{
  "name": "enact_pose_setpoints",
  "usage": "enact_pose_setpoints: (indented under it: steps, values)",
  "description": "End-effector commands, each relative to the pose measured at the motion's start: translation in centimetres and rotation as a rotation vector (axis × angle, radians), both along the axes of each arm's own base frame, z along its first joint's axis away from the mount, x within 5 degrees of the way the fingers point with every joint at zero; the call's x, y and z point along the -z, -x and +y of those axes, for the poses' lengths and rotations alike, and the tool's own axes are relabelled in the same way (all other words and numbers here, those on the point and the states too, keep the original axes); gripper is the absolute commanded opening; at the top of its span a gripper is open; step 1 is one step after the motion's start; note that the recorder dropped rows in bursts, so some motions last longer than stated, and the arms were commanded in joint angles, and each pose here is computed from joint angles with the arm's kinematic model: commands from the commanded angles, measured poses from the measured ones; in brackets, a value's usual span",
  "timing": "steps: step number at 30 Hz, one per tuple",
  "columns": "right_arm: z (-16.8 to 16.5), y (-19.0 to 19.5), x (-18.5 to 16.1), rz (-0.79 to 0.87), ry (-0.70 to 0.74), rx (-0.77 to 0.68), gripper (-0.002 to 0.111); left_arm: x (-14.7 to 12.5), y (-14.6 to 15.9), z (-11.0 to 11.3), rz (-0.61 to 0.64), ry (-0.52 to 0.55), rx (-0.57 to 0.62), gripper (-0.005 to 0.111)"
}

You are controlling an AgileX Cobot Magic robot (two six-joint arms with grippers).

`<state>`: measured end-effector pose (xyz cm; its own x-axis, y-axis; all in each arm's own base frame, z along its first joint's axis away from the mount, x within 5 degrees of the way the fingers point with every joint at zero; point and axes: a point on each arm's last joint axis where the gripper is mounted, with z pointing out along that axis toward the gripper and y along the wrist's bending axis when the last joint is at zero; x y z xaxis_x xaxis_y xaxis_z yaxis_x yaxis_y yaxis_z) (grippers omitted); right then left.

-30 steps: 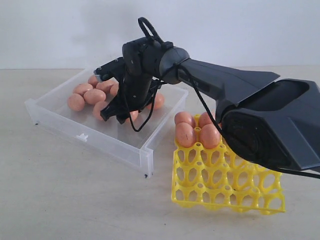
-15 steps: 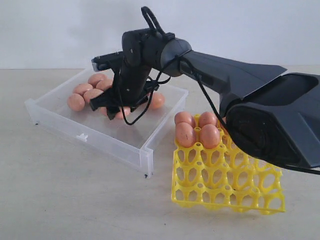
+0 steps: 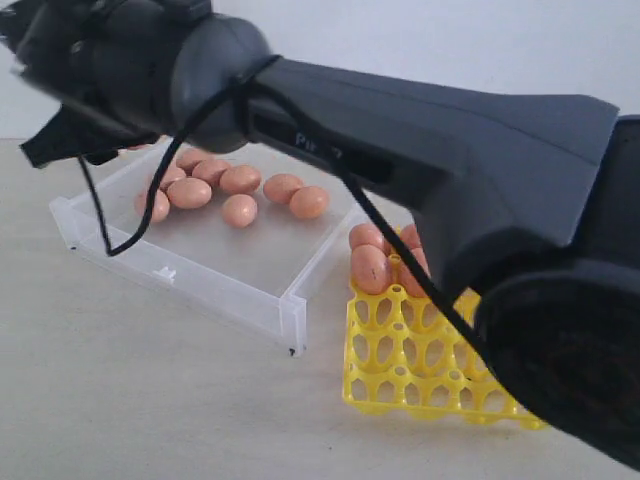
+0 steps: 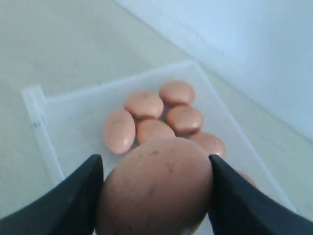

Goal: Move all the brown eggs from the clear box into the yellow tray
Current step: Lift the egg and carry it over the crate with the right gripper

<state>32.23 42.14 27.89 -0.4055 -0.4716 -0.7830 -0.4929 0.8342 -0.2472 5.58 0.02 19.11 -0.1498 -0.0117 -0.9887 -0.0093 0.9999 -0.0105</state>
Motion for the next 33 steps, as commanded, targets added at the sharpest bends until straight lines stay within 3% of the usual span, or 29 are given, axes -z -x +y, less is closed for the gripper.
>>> enact_pose_setpoints:
  steps: [1,7,15,22,25,30,33]
  values:
    - [0.6,1.2,-0.3,-0.107,-0.111,-0.025,-0.001,-0.1,0.0,0.0,-0.006,0.005,0.005,-0.004]
    - [0.6,1.5,-2.1,-0.115,-0.442,-0.334,-0.001,-0.1,0.0,0.0,-0.006,0.005,0.005,-0.004]
    - [-2.3,3.7,-5.2,-0.146,-0.661,-0.532,-0.001,-0.1,0.0,0.0,-0.006,0.005,0.005,-0.004]
    - [-3.5,5.8,-5.9,-0.052,-0.985,-0.741,-0.001,-0.1,0.0,0.0,-0.006,0.005,0.005,-0.004]
    - [-5.7,4.7,-5.2,0.030,-1.134,-0.798,-0.001,-0.1,0.0,0.0,-0.006,0.005,0.005,-0.004]
    - [-12.5,1.7,-2.0,0.171,-1.326,-0.845,-0.001,-0.1,0.0,0.0,-0.006,0.005,0.005,-0.004]
    - [-15.9,0.7,0.3,0.227,-1.311,-0.724,-0.001,-0.1,0.0,0.0,-0.006,0.005,0.005,-0.004]
